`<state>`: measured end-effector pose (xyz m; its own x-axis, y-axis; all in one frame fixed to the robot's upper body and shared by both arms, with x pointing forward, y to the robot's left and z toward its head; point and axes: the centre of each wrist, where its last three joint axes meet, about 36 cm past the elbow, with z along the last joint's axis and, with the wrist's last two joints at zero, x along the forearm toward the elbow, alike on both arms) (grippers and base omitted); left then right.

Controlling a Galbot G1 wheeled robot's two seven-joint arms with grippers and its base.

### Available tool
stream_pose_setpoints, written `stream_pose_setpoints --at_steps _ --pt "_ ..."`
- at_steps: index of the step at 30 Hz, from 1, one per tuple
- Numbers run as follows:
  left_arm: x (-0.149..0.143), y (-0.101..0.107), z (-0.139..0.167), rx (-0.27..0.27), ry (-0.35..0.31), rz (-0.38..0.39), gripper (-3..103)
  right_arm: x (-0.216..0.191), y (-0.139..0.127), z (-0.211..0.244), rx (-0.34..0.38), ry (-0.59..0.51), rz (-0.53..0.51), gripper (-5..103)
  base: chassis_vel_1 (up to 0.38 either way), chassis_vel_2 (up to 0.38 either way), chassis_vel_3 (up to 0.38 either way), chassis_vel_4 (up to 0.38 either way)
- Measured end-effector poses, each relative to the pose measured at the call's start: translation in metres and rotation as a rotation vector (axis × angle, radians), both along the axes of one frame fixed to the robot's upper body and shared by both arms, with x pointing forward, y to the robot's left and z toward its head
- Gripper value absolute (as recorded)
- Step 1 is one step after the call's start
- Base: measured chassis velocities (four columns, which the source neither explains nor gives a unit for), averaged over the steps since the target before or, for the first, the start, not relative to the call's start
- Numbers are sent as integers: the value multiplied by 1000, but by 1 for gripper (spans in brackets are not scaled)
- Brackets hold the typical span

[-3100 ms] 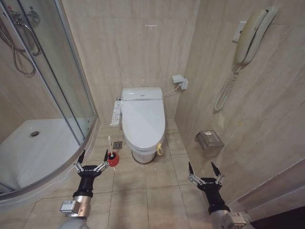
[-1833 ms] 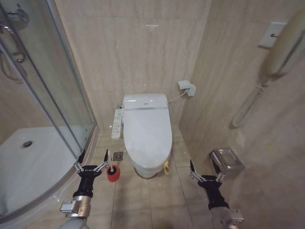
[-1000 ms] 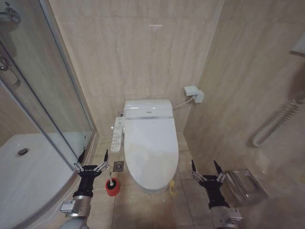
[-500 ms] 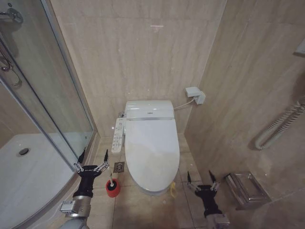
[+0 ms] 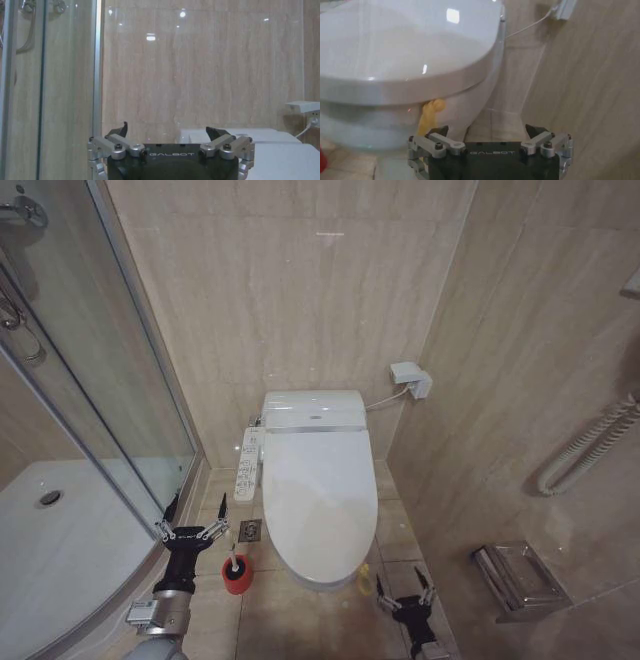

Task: Open the toilet lid, clean the toilet bowl with a toilet brush, close the toilet lid, and flush.

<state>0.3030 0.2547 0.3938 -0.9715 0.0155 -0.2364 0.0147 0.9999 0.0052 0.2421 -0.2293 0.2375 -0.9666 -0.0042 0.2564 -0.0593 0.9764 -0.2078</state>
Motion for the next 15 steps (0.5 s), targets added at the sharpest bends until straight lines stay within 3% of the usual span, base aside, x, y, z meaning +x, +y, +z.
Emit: stream_pose_setpoints --at_steps 15 --pt "0 0 0 0 0 0 100 34 -2 -22 2 0 1 100 0 0 0 0"
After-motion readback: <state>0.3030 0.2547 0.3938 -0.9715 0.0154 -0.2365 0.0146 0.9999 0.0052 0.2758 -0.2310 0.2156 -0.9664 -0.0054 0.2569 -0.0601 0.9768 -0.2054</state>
